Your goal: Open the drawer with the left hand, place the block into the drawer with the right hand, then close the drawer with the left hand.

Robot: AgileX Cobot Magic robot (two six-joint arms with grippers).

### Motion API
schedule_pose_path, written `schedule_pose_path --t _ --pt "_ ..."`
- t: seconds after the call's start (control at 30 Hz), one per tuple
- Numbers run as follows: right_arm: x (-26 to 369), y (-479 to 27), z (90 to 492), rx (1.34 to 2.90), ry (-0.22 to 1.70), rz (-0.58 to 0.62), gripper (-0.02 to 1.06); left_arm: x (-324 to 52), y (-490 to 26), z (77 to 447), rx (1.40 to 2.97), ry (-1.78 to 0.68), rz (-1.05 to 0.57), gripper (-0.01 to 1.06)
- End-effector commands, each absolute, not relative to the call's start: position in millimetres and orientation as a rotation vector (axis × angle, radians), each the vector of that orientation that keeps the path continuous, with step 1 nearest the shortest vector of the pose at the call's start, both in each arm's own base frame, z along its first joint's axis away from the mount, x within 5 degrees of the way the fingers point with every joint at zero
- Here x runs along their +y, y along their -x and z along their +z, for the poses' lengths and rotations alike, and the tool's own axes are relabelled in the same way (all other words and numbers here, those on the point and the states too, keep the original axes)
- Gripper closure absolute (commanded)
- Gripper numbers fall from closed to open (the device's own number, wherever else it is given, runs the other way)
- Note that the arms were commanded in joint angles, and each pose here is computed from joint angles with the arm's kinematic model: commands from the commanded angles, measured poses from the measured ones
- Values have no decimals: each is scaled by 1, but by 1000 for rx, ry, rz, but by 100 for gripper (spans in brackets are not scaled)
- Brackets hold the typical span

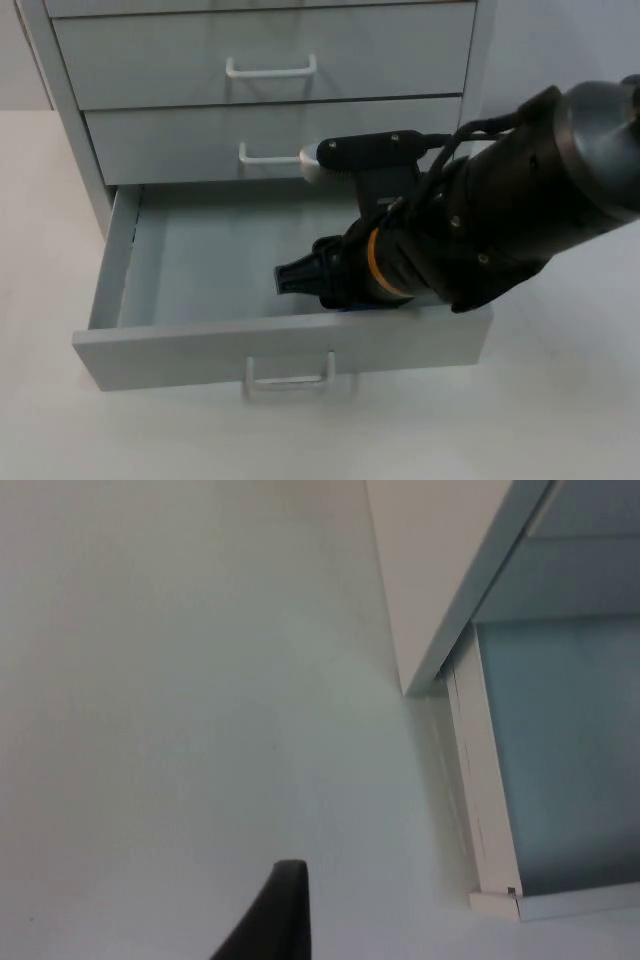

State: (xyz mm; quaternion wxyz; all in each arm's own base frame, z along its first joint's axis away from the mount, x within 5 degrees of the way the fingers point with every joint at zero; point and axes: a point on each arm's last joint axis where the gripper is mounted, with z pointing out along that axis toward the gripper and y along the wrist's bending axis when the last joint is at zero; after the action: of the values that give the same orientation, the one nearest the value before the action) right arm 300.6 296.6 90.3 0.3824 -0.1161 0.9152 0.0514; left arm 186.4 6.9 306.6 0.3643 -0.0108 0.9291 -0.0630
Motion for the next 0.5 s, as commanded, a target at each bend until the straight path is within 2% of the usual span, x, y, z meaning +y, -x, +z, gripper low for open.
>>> schedule_pose_path --t 0.0,0.03,0.13,0.17,0.33,0.47 --pt "297 -302 88 2322 293 113 55 6 -185 306 2384 38 -177 0" --pt "297 -302 88 2322 293 113 55 6 -185 306 2384 38 -177 0" --pt "296 -303 91 2307 280 97 36 6 -185 306 2384 38 -177 0" --pt "297 -303 95 2301 276 104 34 6 -185 306 2384 38 -177 0" --pt "298 -305 116 2262 265 143 34 6 -185 307 2383 40 -180 0" --pt "298 -298 166 2232 231 244 34 6 -185 307 2383 40 -180 0"
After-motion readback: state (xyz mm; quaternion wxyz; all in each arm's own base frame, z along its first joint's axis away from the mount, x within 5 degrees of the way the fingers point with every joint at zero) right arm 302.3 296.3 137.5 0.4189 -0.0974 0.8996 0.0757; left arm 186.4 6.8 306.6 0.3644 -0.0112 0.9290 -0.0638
